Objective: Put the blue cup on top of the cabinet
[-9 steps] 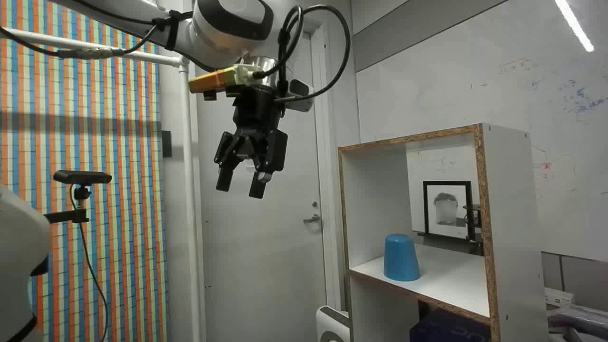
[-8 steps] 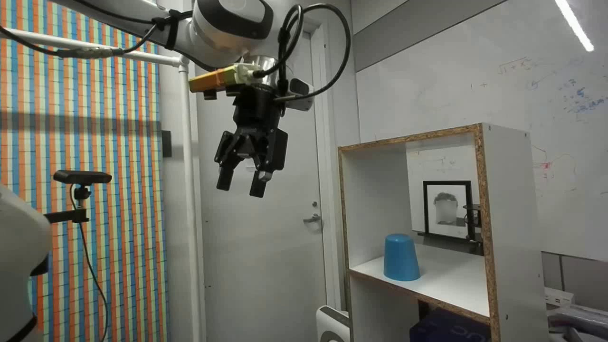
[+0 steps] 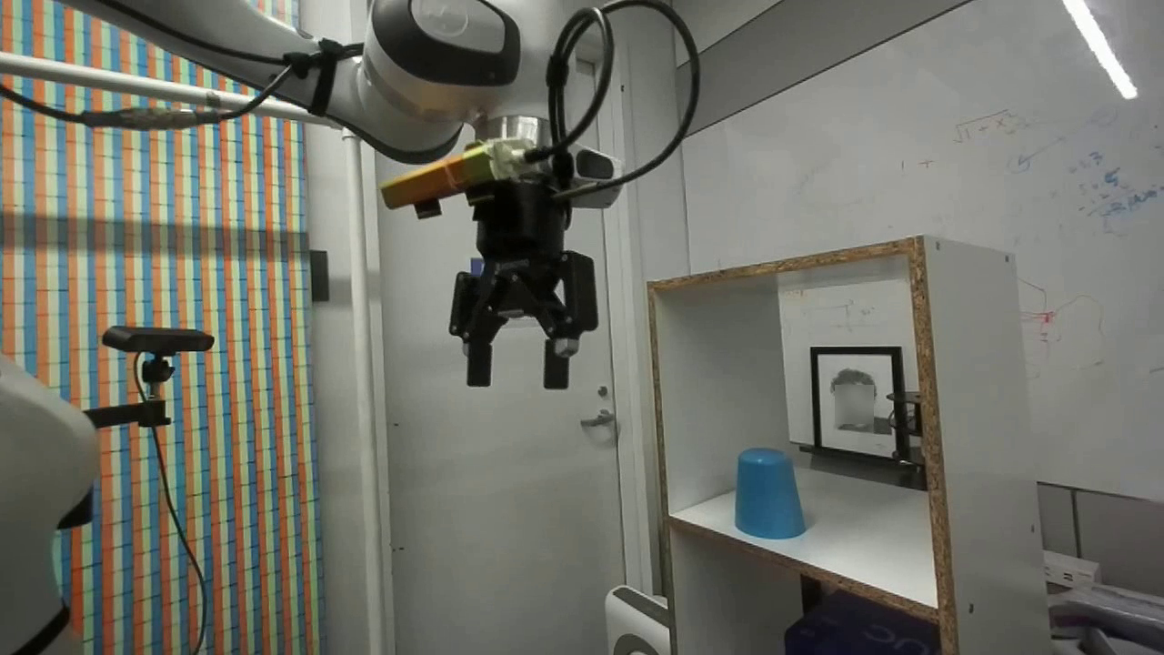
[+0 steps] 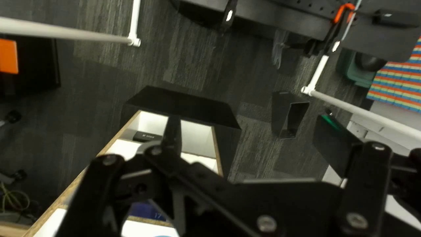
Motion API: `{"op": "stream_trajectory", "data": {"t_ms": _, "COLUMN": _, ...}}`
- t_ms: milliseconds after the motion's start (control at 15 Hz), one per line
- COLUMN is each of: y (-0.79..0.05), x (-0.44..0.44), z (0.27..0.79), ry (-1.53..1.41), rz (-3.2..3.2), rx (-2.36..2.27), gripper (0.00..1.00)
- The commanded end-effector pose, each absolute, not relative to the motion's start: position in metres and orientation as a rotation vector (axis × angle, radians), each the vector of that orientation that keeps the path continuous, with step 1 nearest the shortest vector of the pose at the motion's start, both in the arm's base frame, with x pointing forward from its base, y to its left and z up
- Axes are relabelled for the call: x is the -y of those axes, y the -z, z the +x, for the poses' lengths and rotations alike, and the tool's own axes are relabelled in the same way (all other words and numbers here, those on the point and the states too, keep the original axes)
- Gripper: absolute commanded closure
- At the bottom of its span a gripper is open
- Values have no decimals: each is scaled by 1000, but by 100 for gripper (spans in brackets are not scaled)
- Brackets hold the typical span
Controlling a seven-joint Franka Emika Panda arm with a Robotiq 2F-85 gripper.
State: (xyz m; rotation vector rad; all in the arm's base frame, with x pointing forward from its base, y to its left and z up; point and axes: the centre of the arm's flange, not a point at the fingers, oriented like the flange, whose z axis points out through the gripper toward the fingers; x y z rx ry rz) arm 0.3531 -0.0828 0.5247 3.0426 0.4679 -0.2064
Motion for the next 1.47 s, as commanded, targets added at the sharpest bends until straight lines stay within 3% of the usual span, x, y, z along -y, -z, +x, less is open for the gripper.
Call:
{"op": "stream_trajectory", "data": {"t_ms": 0, "y": -470, "x": 117, "z": 368, "ry": -66, "rz": 2993, "rx": -592, "gripper": 0}}
{"op": "stream_trajectory", "data": {"t_ms": 467, "y": -398, "x": 168, "z": 425, "ry": -578, "rz": 2990, "rx": -719, "gripper": 0}}
{"op": "stream_trajectory", "data": {"t_ms": 1000, "y": -357, "x": 156, "z": 517, "ry": -825, "rz": 2963, "rx": -1014, "gripper": 0}}
{"op": "stream_trajectory", "data": {"t_ms": 1400, "y": -359, "x": 167, "z": 539, "ry": -979, "rz": 2919, "rx": -884, "gripper": 0}}
